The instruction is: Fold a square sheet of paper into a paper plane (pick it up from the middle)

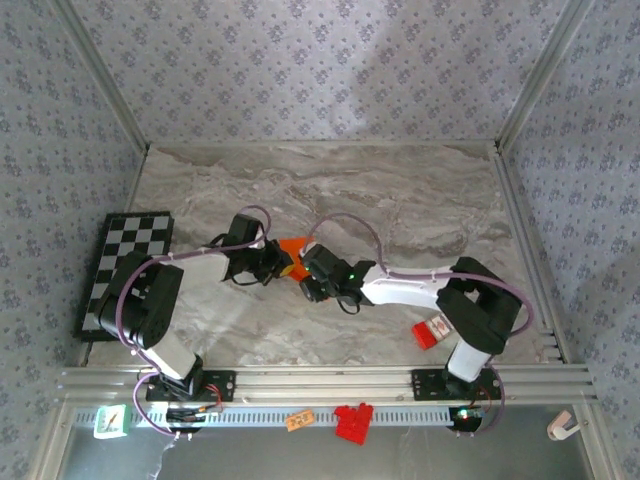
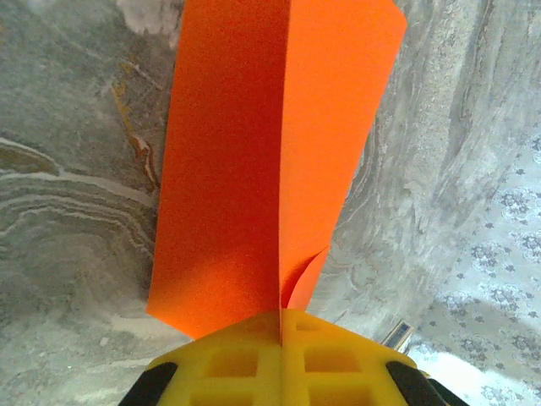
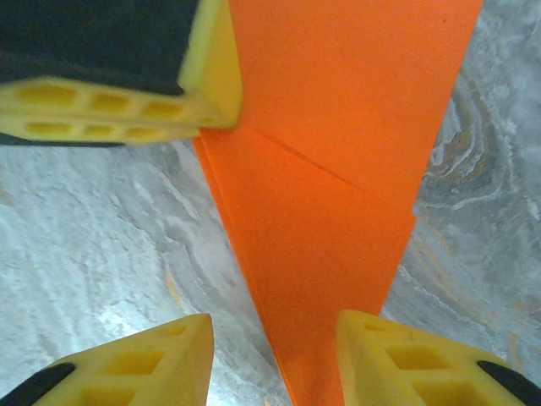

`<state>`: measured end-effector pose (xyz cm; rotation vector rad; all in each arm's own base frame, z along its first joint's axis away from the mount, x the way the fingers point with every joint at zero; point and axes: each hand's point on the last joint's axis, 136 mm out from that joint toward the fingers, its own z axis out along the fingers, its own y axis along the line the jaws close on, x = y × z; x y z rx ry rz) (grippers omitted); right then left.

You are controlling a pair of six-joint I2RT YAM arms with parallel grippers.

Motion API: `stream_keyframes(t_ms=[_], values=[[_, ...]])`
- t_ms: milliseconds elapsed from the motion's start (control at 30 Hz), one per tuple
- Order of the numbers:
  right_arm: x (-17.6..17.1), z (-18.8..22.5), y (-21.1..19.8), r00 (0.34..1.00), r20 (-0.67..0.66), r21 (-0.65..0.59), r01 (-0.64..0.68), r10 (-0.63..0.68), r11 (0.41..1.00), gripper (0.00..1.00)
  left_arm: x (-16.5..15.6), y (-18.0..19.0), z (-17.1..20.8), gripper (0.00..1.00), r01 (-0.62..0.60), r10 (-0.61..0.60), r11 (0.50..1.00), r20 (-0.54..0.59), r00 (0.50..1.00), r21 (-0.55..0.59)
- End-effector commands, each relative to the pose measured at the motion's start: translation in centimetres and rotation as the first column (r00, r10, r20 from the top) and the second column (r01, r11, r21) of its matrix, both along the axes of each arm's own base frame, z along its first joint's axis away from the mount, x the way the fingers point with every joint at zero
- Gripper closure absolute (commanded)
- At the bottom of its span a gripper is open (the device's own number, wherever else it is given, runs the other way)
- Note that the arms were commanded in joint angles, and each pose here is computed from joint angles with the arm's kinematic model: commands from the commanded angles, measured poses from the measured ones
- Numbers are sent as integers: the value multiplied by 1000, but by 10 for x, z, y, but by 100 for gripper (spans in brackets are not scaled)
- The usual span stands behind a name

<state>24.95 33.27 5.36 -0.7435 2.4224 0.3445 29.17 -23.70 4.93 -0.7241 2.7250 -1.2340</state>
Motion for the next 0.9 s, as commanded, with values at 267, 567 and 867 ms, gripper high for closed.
stream_keyframes(t_ms=[267, 567, 867], values=[[9, -10, 2, 999, 32, -75, 24, -21, 997, 61, -1, -1, 6, 94, -13, 14, 1000, -21, 1000, 6], [4, -21, -7, 999, 12, -128, 37, -35, 991, 65, -2, -1, 5, 94, -16, 16, 1000, -24, 1000, 10], [0, -26, -12, 999, -6, -146, 39, -41, 989, 68, -1, 0, 5, 93, -17, 17, 1000, -23, 1000, 11]])
